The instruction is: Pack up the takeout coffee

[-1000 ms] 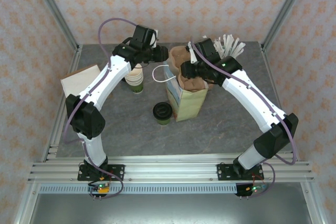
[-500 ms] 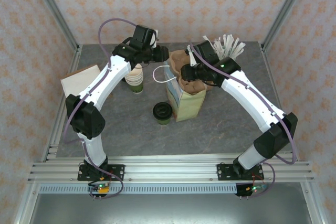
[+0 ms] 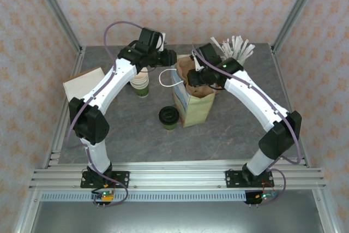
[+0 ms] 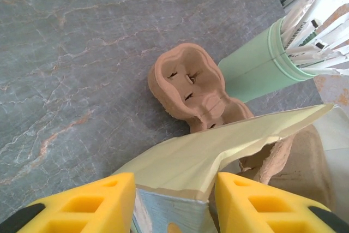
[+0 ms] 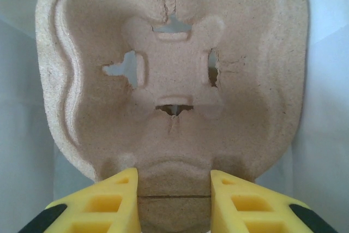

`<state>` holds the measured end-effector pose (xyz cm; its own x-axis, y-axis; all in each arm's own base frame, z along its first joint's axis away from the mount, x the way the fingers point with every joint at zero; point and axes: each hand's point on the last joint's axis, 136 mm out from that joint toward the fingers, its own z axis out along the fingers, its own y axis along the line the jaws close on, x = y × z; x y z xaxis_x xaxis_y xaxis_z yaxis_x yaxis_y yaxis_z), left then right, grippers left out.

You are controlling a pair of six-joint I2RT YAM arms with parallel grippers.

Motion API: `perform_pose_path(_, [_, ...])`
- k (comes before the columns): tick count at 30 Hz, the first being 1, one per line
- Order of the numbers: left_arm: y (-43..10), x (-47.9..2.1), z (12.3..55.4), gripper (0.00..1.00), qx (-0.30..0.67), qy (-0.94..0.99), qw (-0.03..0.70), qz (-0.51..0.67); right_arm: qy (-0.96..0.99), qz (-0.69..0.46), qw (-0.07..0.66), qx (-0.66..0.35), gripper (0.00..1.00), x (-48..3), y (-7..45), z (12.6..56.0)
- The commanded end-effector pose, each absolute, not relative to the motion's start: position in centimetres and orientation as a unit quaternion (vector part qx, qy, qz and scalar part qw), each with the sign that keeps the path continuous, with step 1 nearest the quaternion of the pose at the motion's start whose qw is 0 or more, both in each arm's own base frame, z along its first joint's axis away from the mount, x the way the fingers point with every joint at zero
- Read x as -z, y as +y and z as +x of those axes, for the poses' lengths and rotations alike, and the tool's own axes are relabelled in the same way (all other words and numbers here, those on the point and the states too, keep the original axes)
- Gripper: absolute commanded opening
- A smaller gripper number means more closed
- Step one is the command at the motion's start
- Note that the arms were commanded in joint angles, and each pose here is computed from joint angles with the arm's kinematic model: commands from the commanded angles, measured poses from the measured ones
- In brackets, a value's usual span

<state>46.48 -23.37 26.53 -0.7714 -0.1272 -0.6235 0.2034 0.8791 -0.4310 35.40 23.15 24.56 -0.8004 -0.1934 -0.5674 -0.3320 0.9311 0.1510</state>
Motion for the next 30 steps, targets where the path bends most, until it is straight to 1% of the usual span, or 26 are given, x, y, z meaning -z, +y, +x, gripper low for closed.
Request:
perform_pose_path(1, [-22.9,-27.8,46.0,0.43,0.255,0.903,0.345,0.015,0.941,-0.146,0.287,-0.104,0.32,-25.6,22.5,35.0])
perform_pose_path(9, [-23.0,-28.6,46.0,0.45,0.258,0.899,0.353,0.018,0.946,-0.148,0.271,-0.102,0.32,-24.8,22.5,34.6])
perform_pose_path(21, [-23.0,-30.1,45.9,0.53,0.267,0.889,0.371,0.02,0.954,-0.155,0.24,-0.091,0.32,-22.7,22.7,34.7])
perform_pose_path(23, [-23.1,-30.6,45.8,0.56,0.271,0.886,0.376,0.022,0.954,-0.155,0.24,-0.09,0.32,-22.6,22.7,34.8])
perform_pose_path(25, [-23.2,-30.9,45.7,0.65,0.278,0.882,0.38,0.023,0.955,-0.156,0.237,-0.085,0.32,-22.4,22.7,35.0])
perform_pose_path(30, [-23.4,-31.9,45.4,0.72,0.288,0.874,0.39,0.028,0.957,-0.157,0.231,-0.077,0.32,-21.8,22.8,35.4])
